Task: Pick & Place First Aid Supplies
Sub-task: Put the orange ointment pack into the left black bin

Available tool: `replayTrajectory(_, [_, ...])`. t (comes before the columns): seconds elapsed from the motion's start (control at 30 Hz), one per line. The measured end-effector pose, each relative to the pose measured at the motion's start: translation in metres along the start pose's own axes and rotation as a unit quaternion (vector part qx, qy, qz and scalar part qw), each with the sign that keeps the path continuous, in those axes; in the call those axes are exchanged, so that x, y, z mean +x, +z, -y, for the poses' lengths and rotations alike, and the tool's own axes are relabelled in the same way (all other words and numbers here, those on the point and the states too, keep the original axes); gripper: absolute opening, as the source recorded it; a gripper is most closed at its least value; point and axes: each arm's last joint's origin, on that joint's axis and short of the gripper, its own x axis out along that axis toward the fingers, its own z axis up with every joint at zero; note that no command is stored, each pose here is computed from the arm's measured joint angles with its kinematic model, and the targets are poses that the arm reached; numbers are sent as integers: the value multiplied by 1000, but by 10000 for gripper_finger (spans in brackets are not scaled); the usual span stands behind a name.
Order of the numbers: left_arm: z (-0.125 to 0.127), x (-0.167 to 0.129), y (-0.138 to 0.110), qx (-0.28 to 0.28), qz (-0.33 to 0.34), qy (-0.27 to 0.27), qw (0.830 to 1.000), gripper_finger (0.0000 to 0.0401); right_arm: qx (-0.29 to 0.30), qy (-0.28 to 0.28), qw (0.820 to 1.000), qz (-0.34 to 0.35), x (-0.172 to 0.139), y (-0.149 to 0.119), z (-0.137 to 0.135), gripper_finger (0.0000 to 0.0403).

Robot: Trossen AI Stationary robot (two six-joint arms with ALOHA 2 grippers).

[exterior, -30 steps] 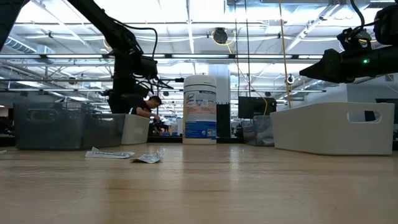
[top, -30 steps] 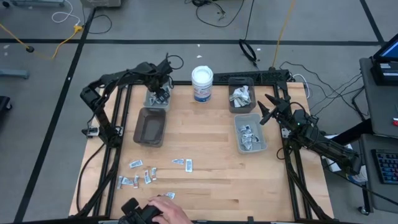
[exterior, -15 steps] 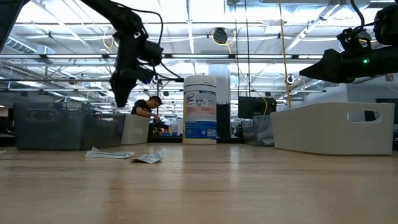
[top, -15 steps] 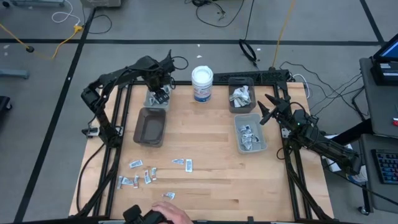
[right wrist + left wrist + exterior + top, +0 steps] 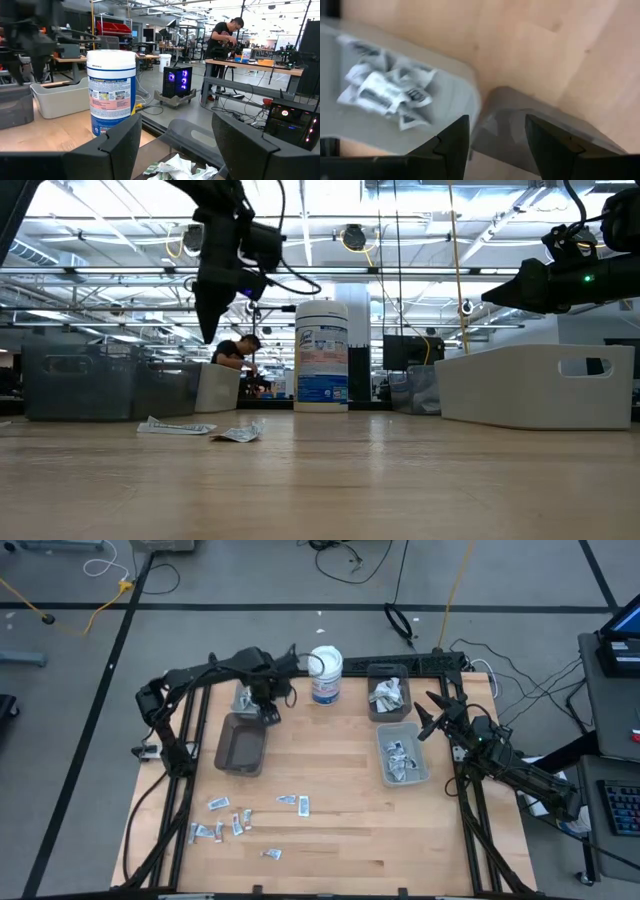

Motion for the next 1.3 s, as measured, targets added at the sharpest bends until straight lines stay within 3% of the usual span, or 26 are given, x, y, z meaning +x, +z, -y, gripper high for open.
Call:
replayTrajectory(0.37, [95,-1,1,141,3,5,990,185,0,0,1000,0,0,0,0,238])
replayTrajectory(0.6, [157,-2,-14,225,4,8,974,189,0,0,1000,0,0,0,0,238])
replayTrajectory(0.8, [204,-2,-34,258,9,9,966,189,0,0,1000,0,0,0,0,238])
replayTrajectory(1.07, [243,-1,-49,272,47,-3,961,188,0,0,1000,0,0,0,0,238])
replayTrajectory(1.3, [260,30,-36,283,33,11,959,189,0,0,1000,0,0,0,0,238])
